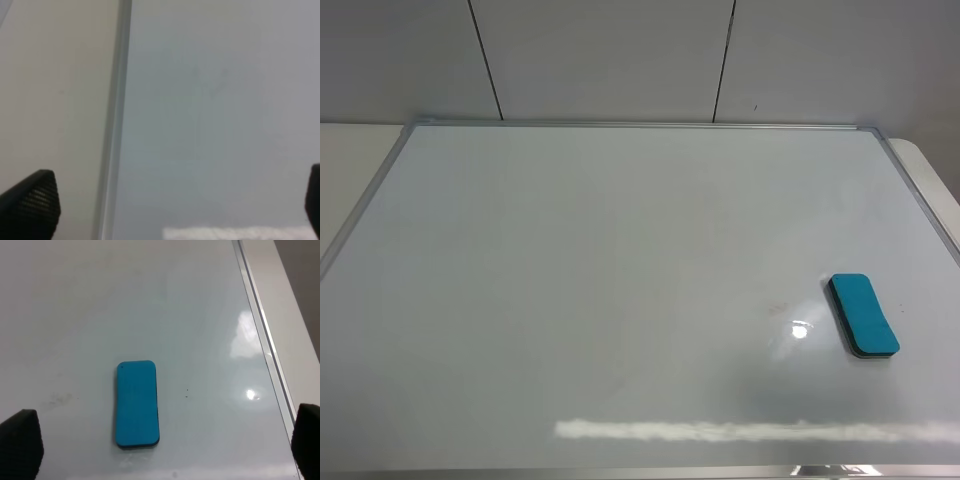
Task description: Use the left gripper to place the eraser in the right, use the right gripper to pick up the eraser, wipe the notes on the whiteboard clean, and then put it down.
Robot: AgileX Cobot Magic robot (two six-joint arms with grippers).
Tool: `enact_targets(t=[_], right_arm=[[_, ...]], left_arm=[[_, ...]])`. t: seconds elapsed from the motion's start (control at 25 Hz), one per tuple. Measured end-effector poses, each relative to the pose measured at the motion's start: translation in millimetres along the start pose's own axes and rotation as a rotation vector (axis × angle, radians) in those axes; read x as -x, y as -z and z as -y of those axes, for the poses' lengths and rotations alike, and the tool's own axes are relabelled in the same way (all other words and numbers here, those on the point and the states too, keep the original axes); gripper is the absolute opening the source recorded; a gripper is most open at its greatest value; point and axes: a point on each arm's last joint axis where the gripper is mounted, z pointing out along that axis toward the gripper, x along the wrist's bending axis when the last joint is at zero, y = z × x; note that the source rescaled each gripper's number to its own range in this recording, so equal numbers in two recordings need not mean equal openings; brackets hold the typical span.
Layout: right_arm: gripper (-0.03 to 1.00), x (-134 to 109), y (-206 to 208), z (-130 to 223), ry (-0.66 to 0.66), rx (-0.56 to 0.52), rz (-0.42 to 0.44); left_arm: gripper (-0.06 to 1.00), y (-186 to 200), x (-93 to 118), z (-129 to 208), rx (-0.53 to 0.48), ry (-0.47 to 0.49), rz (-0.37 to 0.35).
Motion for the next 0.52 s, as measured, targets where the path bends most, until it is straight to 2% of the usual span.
enact_targets(t=[0.52], right_arm=[[1.0,-1.1,0.0,0.0,-0.006,0.0,-0.012]], left_arm=[[1.0,0.0,0.0,0.1,-0.001,-0.001,0.0]])
